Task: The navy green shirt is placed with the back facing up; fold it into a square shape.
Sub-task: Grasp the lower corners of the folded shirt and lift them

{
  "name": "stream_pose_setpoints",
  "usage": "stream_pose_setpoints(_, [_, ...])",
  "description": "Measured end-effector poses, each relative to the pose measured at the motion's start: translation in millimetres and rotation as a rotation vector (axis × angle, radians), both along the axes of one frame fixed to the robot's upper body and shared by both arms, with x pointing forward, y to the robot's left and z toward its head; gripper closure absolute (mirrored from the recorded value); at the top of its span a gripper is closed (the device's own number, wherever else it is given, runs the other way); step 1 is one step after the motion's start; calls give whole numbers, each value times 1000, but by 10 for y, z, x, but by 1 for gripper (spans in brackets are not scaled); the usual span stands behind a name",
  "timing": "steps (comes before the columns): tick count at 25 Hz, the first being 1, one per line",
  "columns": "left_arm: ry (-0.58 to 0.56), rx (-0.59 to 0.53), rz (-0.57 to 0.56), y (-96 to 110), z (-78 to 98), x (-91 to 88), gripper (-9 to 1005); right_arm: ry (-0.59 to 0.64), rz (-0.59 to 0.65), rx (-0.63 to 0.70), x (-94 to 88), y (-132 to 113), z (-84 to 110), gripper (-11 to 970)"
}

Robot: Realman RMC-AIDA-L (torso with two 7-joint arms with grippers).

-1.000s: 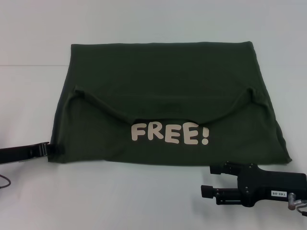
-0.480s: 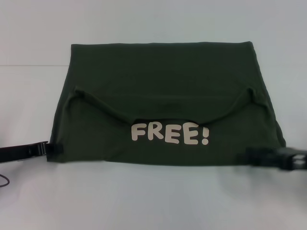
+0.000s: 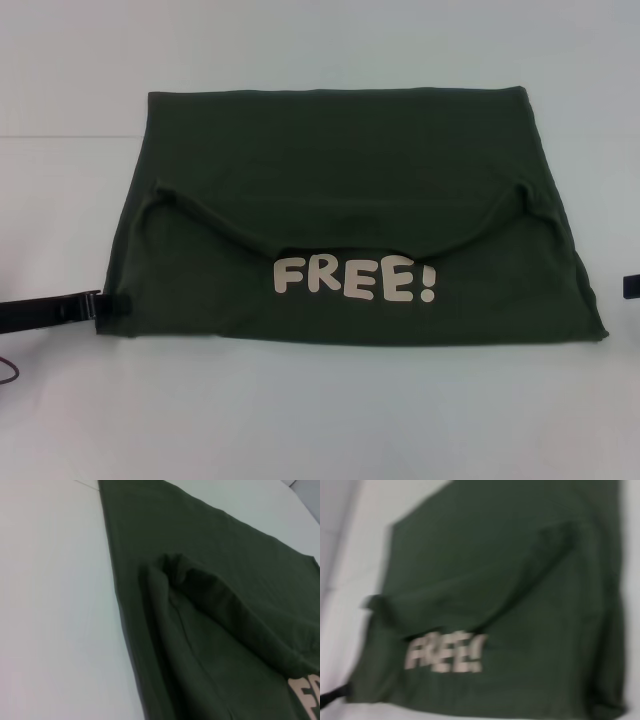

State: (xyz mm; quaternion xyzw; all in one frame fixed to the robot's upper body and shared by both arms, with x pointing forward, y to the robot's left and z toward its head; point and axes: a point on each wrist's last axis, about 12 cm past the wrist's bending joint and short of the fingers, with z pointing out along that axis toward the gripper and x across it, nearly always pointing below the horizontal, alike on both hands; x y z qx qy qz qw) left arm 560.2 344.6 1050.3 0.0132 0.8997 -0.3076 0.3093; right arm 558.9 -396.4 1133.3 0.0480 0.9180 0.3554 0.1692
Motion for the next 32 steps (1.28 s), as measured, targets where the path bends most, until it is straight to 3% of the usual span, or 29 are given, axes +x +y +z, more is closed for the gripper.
stream_pose_setpoints(6, [0,23,-3,5,-6,15,957,39,58,-124,276,269,20,54])
stream_pose_setpoints(11, [-3,18,-7,1,21,36,957,38,71,-175,390,379,-6,54])
stream_pose_setpoints(32, [-10,9,5,-16,36,64,956,24,107,-226,448,698,-266,55])
